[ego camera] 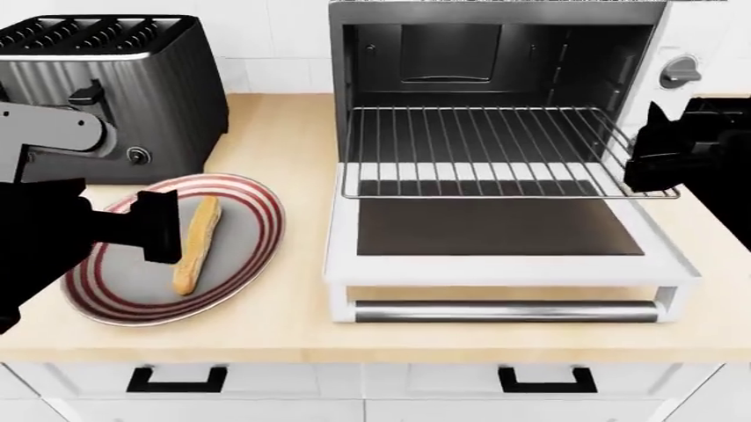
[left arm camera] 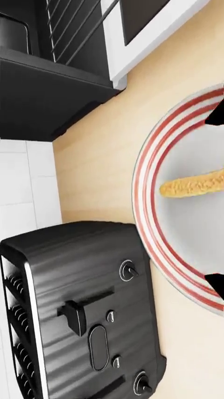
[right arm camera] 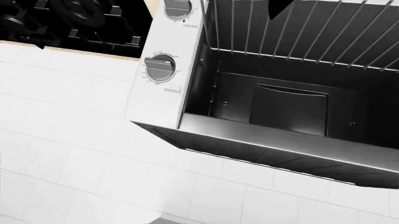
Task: Place the baguette on the rack of the toaster oven.
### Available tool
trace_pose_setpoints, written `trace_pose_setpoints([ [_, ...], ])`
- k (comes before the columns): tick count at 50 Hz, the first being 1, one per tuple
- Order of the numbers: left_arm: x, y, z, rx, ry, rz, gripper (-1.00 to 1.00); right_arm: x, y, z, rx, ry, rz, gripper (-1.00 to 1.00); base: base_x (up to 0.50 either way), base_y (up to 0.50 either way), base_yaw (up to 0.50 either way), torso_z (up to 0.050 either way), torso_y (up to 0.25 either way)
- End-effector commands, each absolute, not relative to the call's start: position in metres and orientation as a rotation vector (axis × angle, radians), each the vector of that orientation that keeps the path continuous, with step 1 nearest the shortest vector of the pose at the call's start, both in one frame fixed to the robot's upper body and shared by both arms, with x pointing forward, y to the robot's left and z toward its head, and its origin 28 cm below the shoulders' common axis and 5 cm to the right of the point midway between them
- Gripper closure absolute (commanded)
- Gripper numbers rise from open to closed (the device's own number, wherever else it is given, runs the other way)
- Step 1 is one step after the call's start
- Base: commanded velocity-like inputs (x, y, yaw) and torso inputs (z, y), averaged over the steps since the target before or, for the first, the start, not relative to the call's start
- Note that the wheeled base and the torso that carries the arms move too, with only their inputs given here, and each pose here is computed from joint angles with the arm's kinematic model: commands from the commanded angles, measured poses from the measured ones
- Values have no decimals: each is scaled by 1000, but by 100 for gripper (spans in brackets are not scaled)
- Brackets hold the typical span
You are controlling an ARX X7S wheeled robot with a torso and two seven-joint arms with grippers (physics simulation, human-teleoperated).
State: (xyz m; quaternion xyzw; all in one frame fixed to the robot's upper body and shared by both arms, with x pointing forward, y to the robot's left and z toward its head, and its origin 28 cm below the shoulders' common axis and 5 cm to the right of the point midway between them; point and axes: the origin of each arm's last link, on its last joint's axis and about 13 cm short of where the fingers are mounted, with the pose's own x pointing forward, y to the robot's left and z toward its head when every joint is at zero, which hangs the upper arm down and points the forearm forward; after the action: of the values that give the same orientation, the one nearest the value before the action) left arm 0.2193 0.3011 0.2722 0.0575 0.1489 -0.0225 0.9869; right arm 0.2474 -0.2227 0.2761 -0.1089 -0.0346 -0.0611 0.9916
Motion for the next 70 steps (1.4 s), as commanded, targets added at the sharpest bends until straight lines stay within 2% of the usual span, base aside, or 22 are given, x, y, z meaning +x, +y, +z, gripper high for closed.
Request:
trace_pose_setpoints([
  [1,218,303,269,111,323,-49,-100,252,-221,279,-232,-62,-135,-100,164,-293,0,0,0],
  [8,215,304,265,111,332,-48,-100,248,-223,280,-238,-60,-136,-100,132,-364,0,0,1],
  [20,219,306,262,87,370,-36,-100,244,-223,278,-238,-60,-129,-100,0,-2,0,0,0],
  [49,267,310,246,85,513,-27,-100,238,-222,282,-243,-59,-140,-100,0,0,0,0,0],
  [61,280,311,234,101,558,-3,-100,222,-233,281,-235,-65,-169,-100,0,0,0,0,0],
  [70,288,310,225,95,586,-8,-100,233,-225,280,-240,-59,-164,-100,0,0,0,0,0],
])
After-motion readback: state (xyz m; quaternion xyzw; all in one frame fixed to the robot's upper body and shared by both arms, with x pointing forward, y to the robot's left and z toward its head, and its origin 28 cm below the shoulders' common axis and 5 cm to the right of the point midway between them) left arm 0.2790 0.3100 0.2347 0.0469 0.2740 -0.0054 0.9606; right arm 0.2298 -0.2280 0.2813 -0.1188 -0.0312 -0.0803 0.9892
